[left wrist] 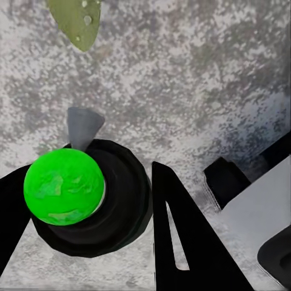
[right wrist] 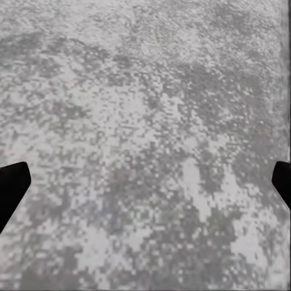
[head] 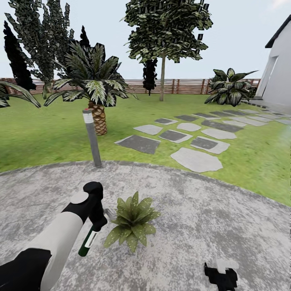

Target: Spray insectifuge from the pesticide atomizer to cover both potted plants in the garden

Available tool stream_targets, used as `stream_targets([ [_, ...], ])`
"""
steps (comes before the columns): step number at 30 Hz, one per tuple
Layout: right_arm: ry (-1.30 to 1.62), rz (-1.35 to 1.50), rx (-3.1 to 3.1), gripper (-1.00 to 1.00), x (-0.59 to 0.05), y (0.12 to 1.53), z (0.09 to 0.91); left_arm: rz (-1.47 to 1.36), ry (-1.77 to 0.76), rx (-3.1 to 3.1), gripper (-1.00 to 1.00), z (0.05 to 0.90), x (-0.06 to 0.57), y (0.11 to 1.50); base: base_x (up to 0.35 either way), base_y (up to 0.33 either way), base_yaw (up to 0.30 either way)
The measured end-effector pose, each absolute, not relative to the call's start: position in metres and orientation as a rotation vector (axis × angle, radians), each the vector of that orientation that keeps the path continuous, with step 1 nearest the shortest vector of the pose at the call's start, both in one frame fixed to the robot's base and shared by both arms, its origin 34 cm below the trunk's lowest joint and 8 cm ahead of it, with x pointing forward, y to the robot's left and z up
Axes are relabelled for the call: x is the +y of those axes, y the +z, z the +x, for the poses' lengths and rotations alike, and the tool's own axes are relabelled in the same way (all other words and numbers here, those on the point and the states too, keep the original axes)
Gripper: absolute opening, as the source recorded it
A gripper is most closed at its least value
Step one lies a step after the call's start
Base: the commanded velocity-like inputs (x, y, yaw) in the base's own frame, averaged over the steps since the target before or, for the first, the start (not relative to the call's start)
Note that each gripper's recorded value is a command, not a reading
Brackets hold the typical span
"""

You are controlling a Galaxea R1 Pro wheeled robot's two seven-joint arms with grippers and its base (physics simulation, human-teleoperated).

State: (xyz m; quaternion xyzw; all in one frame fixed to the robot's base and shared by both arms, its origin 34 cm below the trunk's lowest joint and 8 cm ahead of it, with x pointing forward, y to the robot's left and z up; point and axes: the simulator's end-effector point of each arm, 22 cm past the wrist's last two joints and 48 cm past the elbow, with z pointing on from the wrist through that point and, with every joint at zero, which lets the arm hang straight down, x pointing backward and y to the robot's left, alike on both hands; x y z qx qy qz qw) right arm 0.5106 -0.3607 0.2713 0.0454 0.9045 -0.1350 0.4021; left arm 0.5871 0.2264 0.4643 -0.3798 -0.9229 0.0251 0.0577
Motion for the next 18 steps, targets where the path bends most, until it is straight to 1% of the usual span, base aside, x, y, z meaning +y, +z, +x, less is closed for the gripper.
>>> stream_targets([
  [3, -0.339, 0.115, 2.286, 1.0, -0.3596, 0.2712, 0.5107, -1.132, 0.052, -2.8, -1.0, 0.5874, 0.231, 0.4643, 0.001, -0.274, 0.12],
  [8, -0.336, 0.115, 2.287, 1.0, -0.3576, 0.271, 0.5109, -1.121, 0.039, -2.808, -1.0, 0.59, 0.2348, 0.4667, 0.03, -0.274, 0.255],
  [18, -0.334, 0.115, 2.287, 1.0, -0.3566, 0.2708, 0.5107, -1.122, 0.041, -2.799, -1.0, 0.5863, 0.2339, 0.4634, 0.16, -0.248, 0.277],
])
